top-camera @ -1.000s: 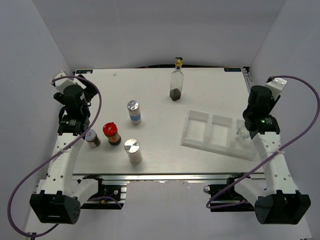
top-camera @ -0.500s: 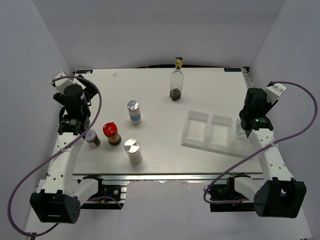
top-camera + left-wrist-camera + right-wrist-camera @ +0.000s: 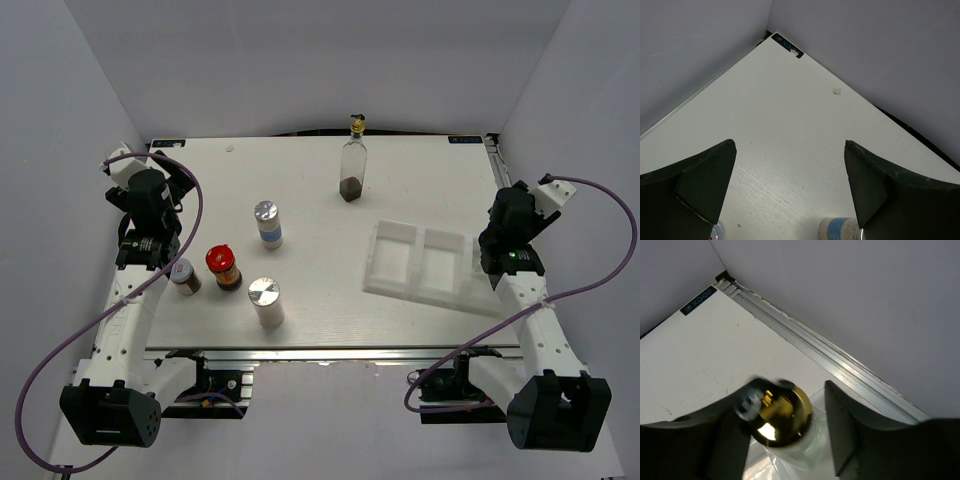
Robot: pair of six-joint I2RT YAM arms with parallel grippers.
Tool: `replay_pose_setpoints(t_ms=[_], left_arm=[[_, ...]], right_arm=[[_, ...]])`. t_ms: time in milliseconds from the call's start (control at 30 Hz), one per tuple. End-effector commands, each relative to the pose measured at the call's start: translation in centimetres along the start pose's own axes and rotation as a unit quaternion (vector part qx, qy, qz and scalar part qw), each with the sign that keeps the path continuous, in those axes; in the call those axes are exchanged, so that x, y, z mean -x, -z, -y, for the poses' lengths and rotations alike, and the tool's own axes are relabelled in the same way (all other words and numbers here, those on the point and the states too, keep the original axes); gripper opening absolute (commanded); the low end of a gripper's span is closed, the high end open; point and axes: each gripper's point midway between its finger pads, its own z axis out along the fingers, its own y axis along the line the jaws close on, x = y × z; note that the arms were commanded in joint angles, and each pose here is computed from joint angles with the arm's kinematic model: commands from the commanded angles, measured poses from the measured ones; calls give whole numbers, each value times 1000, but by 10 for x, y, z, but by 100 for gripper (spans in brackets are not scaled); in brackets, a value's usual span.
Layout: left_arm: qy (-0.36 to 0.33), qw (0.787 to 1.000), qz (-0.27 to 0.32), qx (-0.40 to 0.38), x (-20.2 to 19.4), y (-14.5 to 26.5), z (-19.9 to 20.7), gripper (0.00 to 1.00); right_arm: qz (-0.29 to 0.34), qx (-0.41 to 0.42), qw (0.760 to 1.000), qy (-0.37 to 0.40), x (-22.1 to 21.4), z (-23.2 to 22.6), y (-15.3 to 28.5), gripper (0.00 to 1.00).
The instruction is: Organize the condiment bottles
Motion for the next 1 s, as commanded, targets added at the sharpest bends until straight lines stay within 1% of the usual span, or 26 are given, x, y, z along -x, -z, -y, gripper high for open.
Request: replay_pose_setpoints(t_ms=[0, 33, 67, 100, 133, 200, 233, 333, 367, 400, 467, 533, 567, 600, 667, 700, 800, 833, 900, 933, 967], left_arm=[[3, 1000, 10, 0, 8, 5, -2, 98], [3, 1000, 9, 0, 8, 5, -2, 98], [4, 1000, 9, -1, 8, 5, -2, 98], [5, 1000, 11, -1, 10, 6, -2, 98], [5, 1000, 11, -3, 9, 6, -1, 98], [6, 1000, 11, -5, 11, 7, 0, 98], [6, 1000, 11, -6, 10, 7, 0, 98], [6, 1000, 11, -6, 10, 7, 0, 98], [6, 1000, 11, -6, 11, 7, 0, 98], [6, 1000, 12, -6, 11, 7, 0, 98], [5, 1000, 10, -6, 10, 7, 0, 98], [4, 1000, 11, -7, 10, 7, 0, 98], [4, 1000, 11, -7, 10, 7, 0, 98], [5, 1000, 11, -6, 10, 6, 0, 98], [4, 1000, 10, -6, 9, 6, 0, 98], [4, 1000, 9, -9, 9, 6, 1, 98], [6, 1000, 5, -15, 7, 4, 5, 98], [6, 1000, 1, -21, 4, 3, 7, 98], [6, 1000, -4, -29, 2, 2, 10, 98], [7, 999, -8, -33, 0, 1, 12, 98], [10, 999, -10, -32, -1, -1, 14, 98]], right_arm=[[24, 26, 999, -37, 24, -10, 6, 64], [13, 25, 999, -27, 20, -8, 8, 77], [10, 24, 999, -25, 20, -7, 9, 85], [7, 29, 999, -23, 20, -9, 10, 89], [10, 33, 999, -26, 27, -10, 12, 89], [-5, 38, 999, -17, 27, -11, 15, 89], [-2, 40, 999, -20, 37, -13, 17, 90], [-26, 33, 999, -4, 37, -9, 23, 89], [-23, 38, 999, -8, 48, -11, 27, 89], [-47, 34, 998, 8, 39, -8, 29, 89], [-54, 38, 998, 8, 50, -9, 35, 89], [-78, 26, 996, 22, 45, 0, 42, 89], [-83, 23, 996, 25, 47, 2, 46, 89], [-77, 17, 997, 20, 58, 6, 50, 89], [-84, 19, 996, 34, 61, 12, 58, 89], [-81, 48, 995, 36, 70, 5, 65, 89], [-89, 114, 986, 78, 80, -12, 75, 89], [-68, 122, 987, 77, 96, -15, 77, 89], [-73, 227, 967, 94, 97, -53, 90, 89], [-61, 258, 960, 96, 105, -65, 95, 89], [-54, 316, 940, 114, 107, -91, 102, 89]])
